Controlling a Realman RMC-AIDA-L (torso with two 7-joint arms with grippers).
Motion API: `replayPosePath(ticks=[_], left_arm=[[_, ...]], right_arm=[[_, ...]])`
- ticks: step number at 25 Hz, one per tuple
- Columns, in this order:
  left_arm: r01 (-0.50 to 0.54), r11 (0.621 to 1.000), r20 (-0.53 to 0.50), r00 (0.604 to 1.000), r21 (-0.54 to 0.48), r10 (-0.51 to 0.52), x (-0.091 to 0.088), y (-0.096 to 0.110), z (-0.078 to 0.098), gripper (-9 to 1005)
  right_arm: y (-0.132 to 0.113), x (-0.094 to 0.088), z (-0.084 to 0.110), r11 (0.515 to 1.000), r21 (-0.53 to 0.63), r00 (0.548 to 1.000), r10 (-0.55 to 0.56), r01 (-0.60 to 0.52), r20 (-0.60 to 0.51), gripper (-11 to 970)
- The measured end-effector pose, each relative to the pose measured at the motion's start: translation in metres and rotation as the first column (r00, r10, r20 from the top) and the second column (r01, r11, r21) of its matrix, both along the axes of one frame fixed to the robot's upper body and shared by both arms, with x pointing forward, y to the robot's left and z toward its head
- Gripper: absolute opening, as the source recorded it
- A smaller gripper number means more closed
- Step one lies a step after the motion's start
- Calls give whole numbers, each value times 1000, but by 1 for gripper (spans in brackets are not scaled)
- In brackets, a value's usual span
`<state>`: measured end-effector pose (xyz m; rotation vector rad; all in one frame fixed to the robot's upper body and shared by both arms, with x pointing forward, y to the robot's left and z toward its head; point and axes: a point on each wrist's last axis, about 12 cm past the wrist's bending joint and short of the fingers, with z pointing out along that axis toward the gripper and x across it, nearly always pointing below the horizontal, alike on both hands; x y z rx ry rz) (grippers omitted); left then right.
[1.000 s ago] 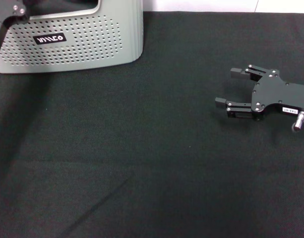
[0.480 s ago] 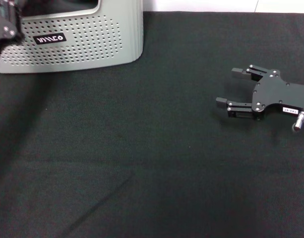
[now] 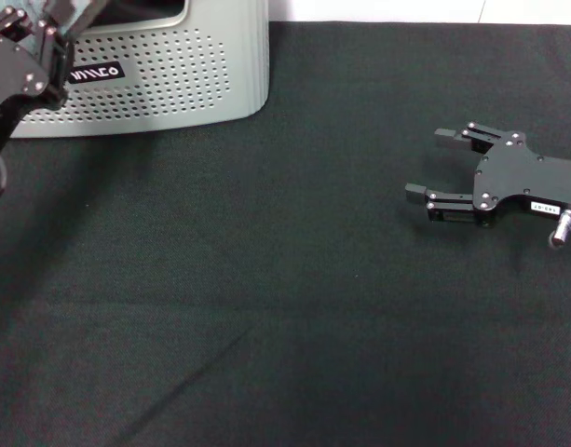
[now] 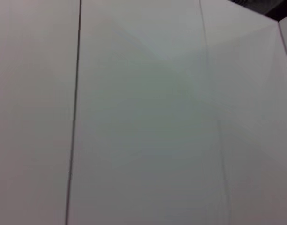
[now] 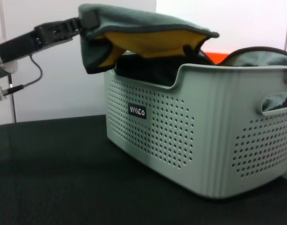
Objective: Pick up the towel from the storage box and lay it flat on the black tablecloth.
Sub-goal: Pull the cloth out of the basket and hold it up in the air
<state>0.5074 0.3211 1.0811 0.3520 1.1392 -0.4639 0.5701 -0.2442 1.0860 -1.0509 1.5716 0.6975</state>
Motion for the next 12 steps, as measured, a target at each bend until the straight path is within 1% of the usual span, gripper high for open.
replayPosePath(ticks=[5, 12], left_arm=[[70, 997, -10, 997, -38, -71, -6, 5, 5, 53], [166, 986, -61, 984, -18, -166, -9, 6, 6, 53]], right_arm=[[-1, 0, 0, 1000, -2, 1000, -1, 1, 1, 853], [-1, 1, 1, 1000, -7, 1000, -1, 1, 10, 854]])
